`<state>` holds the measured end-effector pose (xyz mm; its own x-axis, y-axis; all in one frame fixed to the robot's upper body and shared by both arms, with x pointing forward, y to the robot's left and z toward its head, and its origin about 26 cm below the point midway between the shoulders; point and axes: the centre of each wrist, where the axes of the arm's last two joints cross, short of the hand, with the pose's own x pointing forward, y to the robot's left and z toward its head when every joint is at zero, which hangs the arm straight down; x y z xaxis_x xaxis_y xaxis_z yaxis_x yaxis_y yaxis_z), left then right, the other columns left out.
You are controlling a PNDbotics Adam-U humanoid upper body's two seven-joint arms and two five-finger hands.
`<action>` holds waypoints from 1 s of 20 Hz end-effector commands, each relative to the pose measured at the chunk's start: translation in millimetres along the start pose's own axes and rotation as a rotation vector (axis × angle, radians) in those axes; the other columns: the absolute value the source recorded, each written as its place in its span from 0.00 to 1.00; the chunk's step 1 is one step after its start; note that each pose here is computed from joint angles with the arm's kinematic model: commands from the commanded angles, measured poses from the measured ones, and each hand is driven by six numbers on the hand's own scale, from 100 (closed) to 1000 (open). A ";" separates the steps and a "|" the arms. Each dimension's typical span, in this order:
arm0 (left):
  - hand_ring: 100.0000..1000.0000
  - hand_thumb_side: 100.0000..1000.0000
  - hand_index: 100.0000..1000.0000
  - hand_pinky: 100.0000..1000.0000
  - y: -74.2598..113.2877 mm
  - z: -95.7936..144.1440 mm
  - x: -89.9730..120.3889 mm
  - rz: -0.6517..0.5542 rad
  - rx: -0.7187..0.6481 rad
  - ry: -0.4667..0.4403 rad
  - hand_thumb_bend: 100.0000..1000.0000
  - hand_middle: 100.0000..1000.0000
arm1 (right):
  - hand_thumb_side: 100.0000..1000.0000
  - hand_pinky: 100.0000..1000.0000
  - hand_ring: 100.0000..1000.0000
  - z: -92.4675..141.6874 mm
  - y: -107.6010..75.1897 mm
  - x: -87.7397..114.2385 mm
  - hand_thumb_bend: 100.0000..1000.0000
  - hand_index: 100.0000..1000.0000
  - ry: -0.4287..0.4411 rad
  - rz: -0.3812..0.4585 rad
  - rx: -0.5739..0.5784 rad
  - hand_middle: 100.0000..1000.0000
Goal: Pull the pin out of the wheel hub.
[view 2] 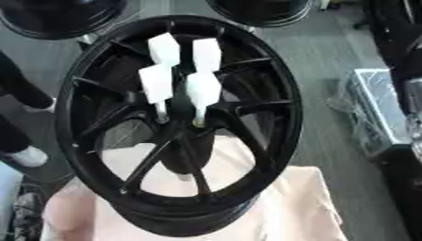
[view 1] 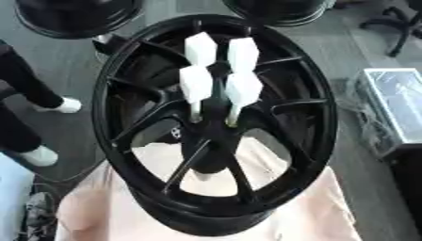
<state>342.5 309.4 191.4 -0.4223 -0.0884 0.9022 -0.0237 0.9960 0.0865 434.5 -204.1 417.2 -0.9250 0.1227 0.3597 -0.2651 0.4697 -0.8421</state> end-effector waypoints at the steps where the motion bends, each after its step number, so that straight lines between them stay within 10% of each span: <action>1: 0.80 0.60 0.81 0.68 8.2 -3.3 11.1 -0.033 0.005 -0.029 0.00 0.76 | 0.39 0.89 0.76 -15.2 5.6 26.9 0.47 0.91 -0.109 0.105 0.144 0.78; 8: 0.80 0.61 0.81 0.68 8.6 -3.7 10.8 -0.040 -0.001 -0.025 0.00 0.76 | 0.43 0.86 0.75 -10.2 37.5 45.3 0.46 0.87 -0.160 0.289 0.425 0.76; 20: 0.80 0.61 0.80 0.68 8.4 -4.2 10.4 -0.040 -0.004 -0.022 0.00 0.76 | 0.26 0.83 0.72 2.1 59.8 23.3 0.57 0.85 0.039 0.352 0.610 0.72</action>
<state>342.9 312.3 191.7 -0.4157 -0.1013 0.9038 -0.0273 0.9947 0.0989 397.5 -169.6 365.8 -0.9683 0.2279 0.1025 -0.1272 -0.0966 -0.9872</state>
